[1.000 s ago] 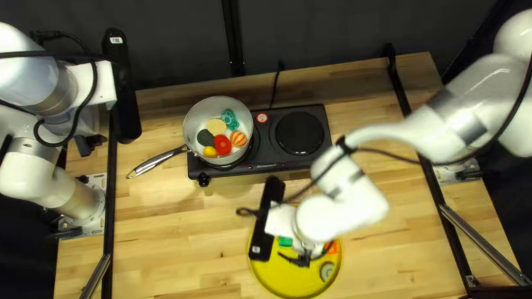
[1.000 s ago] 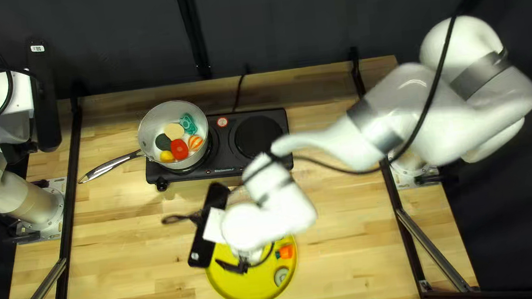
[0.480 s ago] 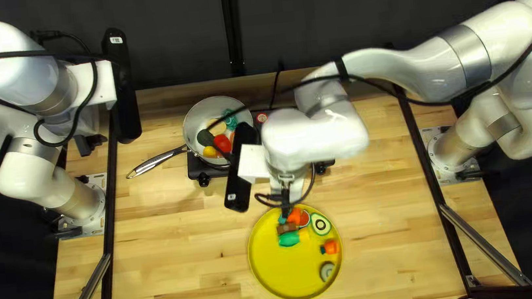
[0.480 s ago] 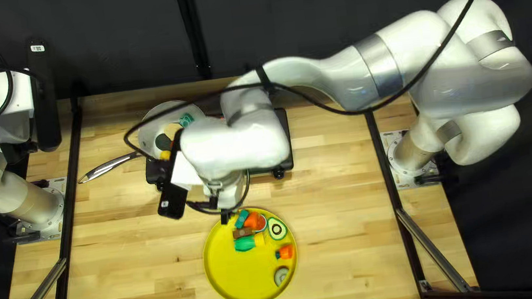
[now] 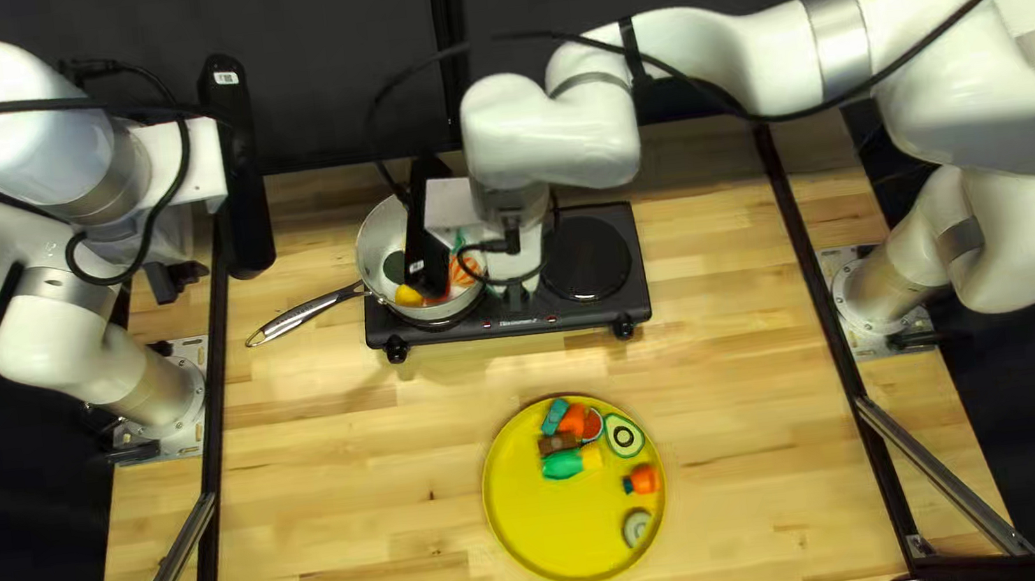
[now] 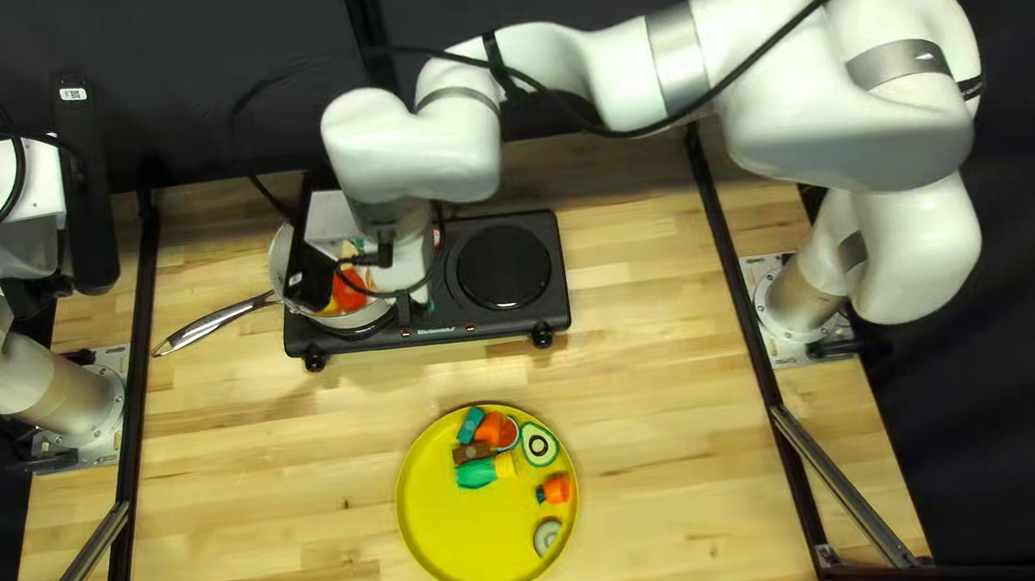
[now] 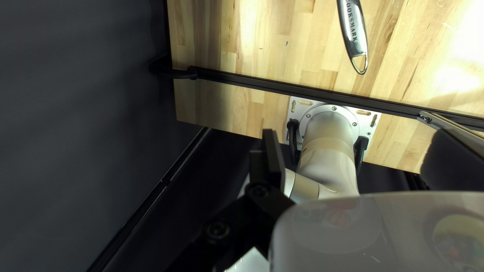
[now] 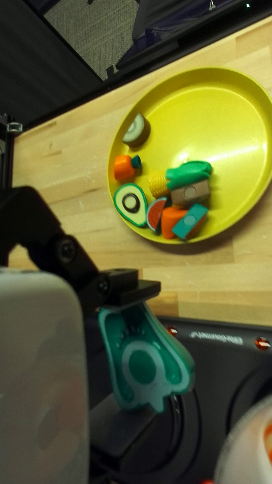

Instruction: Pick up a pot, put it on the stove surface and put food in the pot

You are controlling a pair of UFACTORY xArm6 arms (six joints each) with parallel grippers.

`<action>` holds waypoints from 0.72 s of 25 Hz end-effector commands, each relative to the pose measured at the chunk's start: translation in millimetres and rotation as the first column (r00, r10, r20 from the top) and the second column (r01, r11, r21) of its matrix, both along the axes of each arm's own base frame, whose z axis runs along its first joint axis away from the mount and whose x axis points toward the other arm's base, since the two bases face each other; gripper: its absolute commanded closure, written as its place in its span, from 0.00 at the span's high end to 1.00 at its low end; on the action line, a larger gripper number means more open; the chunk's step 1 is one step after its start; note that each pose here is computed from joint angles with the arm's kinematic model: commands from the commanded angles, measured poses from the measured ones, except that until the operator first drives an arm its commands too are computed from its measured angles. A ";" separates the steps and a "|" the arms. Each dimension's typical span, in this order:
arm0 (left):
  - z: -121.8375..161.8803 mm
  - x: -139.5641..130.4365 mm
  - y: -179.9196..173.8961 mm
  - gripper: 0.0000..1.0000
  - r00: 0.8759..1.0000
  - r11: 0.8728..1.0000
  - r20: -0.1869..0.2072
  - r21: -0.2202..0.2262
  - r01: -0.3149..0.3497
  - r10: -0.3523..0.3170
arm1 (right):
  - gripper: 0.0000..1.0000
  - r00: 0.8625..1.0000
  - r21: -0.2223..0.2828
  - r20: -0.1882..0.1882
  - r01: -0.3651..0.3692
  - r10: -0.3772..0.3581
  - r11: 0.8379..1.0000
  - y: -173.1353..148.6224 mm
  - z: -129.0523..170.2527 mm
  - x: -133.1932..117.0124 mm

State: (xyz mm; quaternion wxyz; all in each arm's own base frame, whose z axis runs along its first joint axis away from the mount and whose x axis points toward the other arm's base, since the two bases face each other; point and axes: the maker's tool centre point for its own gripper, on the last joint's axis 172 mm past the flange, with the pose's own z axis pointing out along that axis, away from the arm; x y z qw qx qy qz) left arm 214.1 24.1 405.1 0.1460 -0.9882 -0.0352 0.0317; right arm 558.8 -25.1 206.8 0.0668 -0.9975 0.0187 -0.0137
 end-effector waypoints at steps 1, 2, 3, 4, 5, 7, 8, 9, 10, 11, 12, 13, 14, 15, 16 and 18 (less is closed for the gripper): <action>0.0 0.0 0.0 1.00 1.000 1.000 0.000 0.000 0.000 0.000 | 0.00 0.998 -0.018 0.027 -0.062 0.063 0.998 -6.2 -1.0 19.1; 0.0 0.0 0.0 1.00 1.000 1.000 0.000 0.000 0.000 0.000 | 0.00 0.996 -0.023 0.032 -0.082 0.082 0.996 -5.4 -0.9 22.0; 0.0 0.0 0.0 1.00 1.000 1.000 0.000 0.000 0.000 0.000 | 0.00 0.994 -0.028 0.036 -0.102 0.103 0.994 -6.5 -1.7 26.2; 0.0 0.0 0.0 1.00 1.000 1.000 0.000 0.000 0.000 0.000 | 0.00 0.993 -0.031 0.039 -0.114 0.115 0.993 -7.0 -2.0 27.8; 0.0 0.0 0.0 1.00 1.000 1.000 0.000 0.000 0.000 0.000 | 0.00 0.989 -0.038 0.041 -0.140 0.141 0.989 -8.7 -4.0 33.1; 0.0 0.0 0.0 1.00 1.000 1.000 0.000 0.000 0.000 0.000 | 0.00 0.984 -0.049 0.039 -0.172 0.174 0.984 -12.1 -8.4 39.1; 0.0 0.0 0.0 1.00 1.000 1.000 0.000 0.000 0.000 0.000 | 0.00 0.981 -0.055 0.039 -0.189 0.191 0.980 -12.9 -10.1 41.6; 0.0 0.0 0.0 1.00 1.000 1.000 0.000 0.000 0.000 0.000 | 0.00 0.978 -0.061 0.038 -0.200 0.203 0.978 -13.2 -12.1 43.9; 0.0 0.0 0.0 1.00 1.000 1.000 0.000 0.000 0.000 0.000 | 0.00 0.974 -0.073 0.037 -0.223 0.226 0.972 -14.1 -15.2 47.8; 0.0 0.0 0.0 1.00 1.000 1.000 0.000 0.000 0.000 0.000 | 0.00 0.969 -0.083 0.035 -0.240 0.244 0.967 -15.6 -17.7 51.0; 0.0 0.0 0.0 1.00 1.000 1.000 0.000 0.000 0.000 0.000 | 0.00 0.966 -0.091 0.034 -0.254 0.257 0.963 -17.5 -20.1 53.7; 0.0 0.0 0.0 1.00 1.000 1.000 0.000 0.000 0.000 0.000 | 0.00 0.963 -0.097 0.032 -0.264 0.268 0.960 -19.3 -22.0 55.2; 0.0 0.0 0.0 1.00 1.000 1.000 0.000 0.000 0.000 0.000 | 0.00 0.961 -0.101 0.031 -0.271 0.275 0.957 -20.9 -23.8 56.4; 0.0 0.0 0.0 1.00 1.000 1.000 0.000 0.000 0.000 0.000 | 0.00 0.958 -0.107 0.029 -0.282 0.286 0.953 -24.1 -27.7 58.5; 0.0 0.0 0.0 1.00 1.000 1.000 0.000 0.000 0.000 0.000 | 0.00 0.956 -0.111 0.027 -0.289 0.293 0.951 -25.7 -29.9 59.5; 0.0 0.0 0.0 1.00 1.000 1.000 0.000 0.000 0.000 0.000 | 0.00 0.952 -0.117 0.023 -0.300 0.304 0.947 -29.5 -34.8 60.8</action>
